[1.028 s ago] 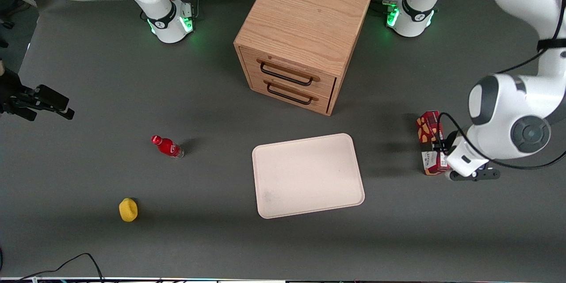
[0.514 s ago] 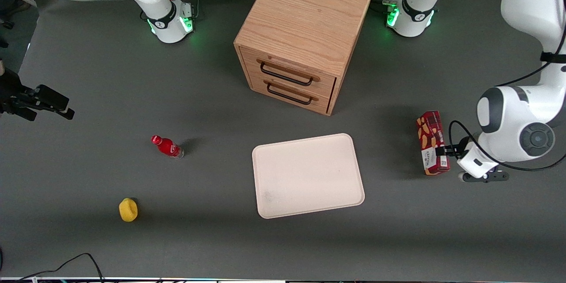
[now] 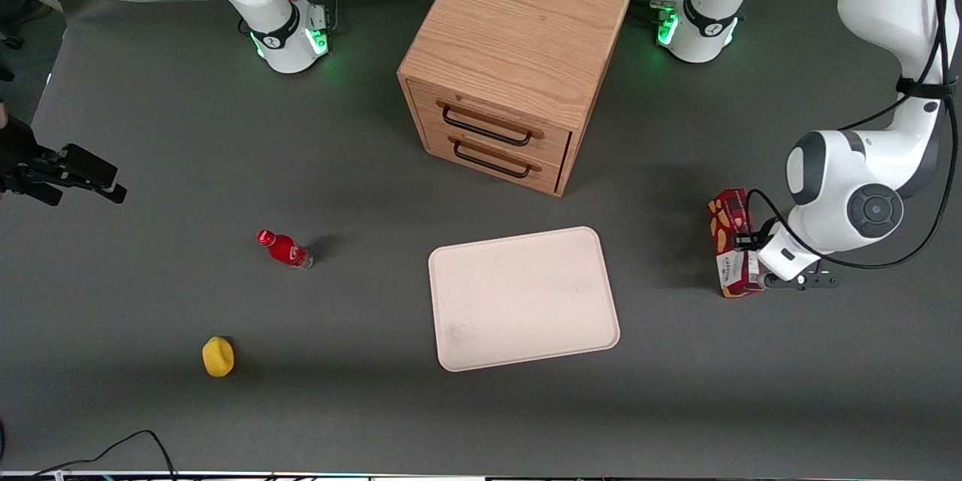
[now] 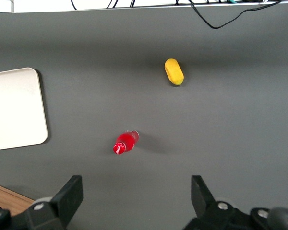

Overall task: Place red cookie box on tray
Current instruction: 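Lift the box with the left gripper and carry it over the white tray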

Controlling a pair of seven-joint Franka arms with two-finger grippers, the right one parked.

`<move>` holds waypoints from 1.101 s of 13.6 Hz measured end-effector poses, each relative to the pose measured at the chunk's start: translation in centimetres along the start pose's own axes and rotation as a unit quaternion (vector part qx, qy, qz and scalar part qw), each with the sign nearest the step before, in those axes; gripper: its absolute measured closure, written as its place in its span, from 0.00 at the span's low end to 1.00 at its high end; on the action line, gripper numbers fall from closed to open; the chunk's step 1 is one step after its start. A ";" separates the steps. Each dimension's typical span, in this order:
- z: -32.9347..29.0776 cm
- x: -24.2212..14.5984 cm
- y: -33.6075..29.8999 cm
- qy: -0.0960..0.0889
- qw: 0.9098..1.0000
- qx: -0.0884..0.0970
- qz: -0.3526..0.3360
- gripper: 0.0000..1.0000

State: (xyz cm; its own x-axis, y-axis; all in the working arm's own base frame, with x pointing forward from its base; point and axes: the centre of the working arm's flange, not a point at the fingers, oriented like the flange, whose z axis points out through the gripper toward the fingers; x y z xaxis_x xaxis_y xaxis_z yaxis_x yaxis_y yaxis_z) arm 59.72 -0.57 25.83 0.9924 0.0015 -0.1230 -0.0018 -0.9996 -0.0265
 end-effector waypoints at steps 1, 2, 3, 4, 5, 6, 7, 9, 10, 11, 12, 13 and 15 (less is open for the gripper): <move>-0.3 0.0 0.5 -0.001 1.000 0.001 -0.002 0.78; -0.6 0.0 1.3 -0.007 1.000 0.002 -0.007 0.89; -1.1 0.3 2.1 -0.014 1.000 0.004 -0.011 0.94; -1.9 0.9 3.1 -0.019 1.000 0.006 -0.017 0.94; -3.0 2.1 4.4 -0.023 0.999 0.007 -0.024 0.94; -4.1 3.6 6.1 -0.026 0.999 0.009 -0.031 0.94; -5.0 5.2 8.1 -0.029 0.999 0.010 -0.039 0.94; -6.3 7.9 12.4 -0.030 0.998 0.007 -0.058 0.94; -6.6 8.6 14.4 -0.029 0.998 -0.005 -0.063 0.94; -7.0 8.9 16.3 -0.028 0.997 -0.018 -0.066 0.94; -7.6 9.0 18.2 -0.022 0.997 -0.026 -0.073 0.94; -8.4 8.9 20.3 -0.013 0.996 -0.030 -0.081 0.94; -9.5 8.0 25.5 0.000 0.995 -0.034 -0.097 0.94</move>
State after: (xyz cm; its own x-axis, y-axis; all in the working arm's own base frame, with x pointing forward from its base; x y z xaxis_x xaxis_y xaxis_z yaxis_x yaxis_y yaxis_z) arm 68.79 -26.25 33.61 0.9732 0.1950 -0.1217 0.1986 -0.9799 0.0178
